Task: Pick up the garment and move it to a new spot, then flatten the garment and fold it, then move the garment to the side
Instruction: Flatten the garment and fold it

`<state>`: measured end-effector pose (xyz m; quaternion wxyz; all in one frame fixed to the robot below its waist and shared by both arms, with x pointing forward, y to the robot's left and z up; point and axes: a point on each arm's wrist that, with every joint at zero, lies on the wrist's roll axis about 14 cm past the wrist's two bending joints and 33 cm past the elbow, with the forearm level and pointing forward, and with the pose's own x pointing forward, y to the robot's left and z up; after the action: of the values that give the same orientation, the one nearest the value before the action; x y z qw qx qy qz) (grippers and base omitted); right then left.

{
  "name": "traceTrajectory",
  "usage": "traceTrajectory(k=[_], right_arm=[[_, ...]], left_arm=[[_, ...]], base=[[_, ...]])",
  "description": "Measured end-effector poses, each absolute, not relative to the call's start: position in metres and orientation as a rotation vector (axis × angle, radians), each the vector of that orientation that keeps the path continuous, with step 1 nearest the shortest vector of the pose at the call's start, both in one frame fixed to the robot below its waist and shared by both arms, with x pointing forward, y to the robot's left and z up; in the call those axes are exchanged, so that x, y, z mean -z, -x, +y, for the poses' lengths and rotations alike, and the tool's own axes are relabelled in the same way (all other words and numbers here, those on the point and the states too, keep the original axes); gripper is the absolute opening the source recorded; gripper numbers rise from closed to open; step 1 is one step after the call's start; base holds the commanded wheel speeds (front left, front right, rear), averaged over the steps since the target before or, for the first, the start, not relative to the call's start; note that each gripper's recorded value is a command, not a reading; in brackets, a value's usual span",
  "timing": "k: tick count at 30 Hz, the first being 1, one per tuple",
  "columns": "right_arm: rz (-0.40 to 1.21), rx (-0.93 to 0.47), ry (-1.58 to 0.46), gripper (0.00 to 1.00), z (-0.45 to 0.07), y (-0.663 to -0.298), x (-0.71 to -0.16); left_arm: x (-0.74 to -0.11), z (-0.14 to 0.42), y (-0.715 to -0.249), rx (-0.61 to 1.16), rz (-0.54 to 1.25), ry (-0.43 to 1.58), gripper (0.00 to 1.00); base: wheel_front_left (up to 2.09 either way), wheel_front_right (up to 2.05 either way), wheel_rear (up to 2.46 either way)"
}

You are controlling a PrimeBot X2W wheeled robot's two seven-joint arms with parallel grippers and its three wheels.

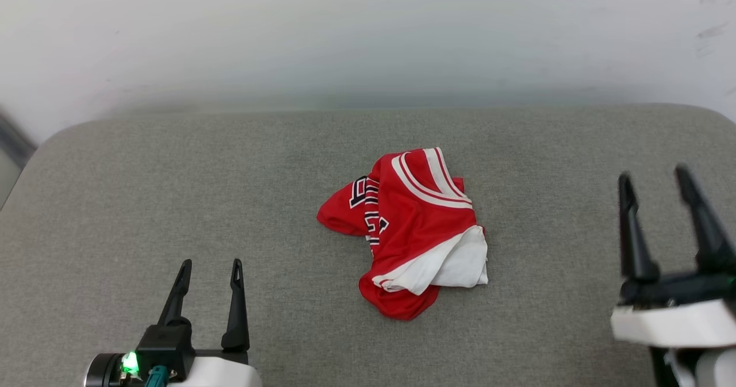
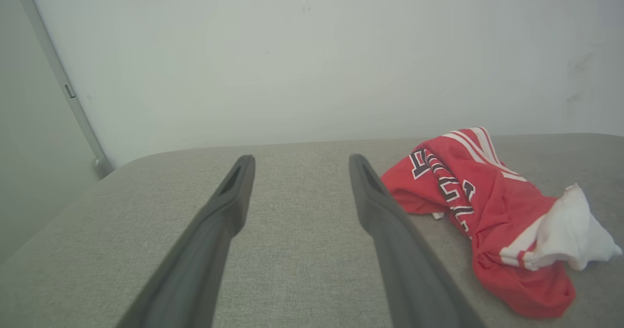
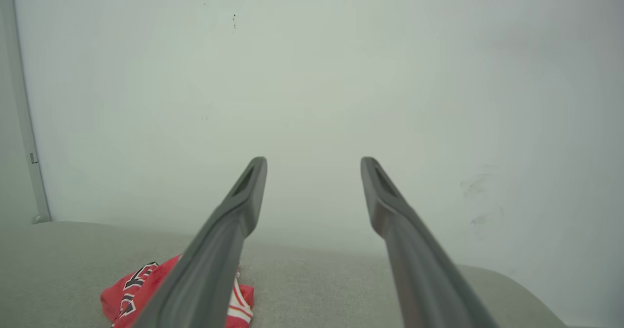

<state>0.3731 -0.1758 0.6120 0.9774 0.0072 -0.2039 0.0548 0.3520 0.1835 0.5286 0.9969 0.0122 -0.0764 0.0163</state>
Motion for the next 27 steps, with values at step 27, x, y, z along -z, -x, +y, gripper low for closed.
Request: traceTrajectory(k=[27], right_arm=[[0.22,-0.847,0.469,1.0,-0.066,-0.452,-0.567]], left_arm=[[-0.516,0.191,-0.378,-0.056,-0.116,-0.015,1.0]], base=[[0.0,0.0,0.0]])
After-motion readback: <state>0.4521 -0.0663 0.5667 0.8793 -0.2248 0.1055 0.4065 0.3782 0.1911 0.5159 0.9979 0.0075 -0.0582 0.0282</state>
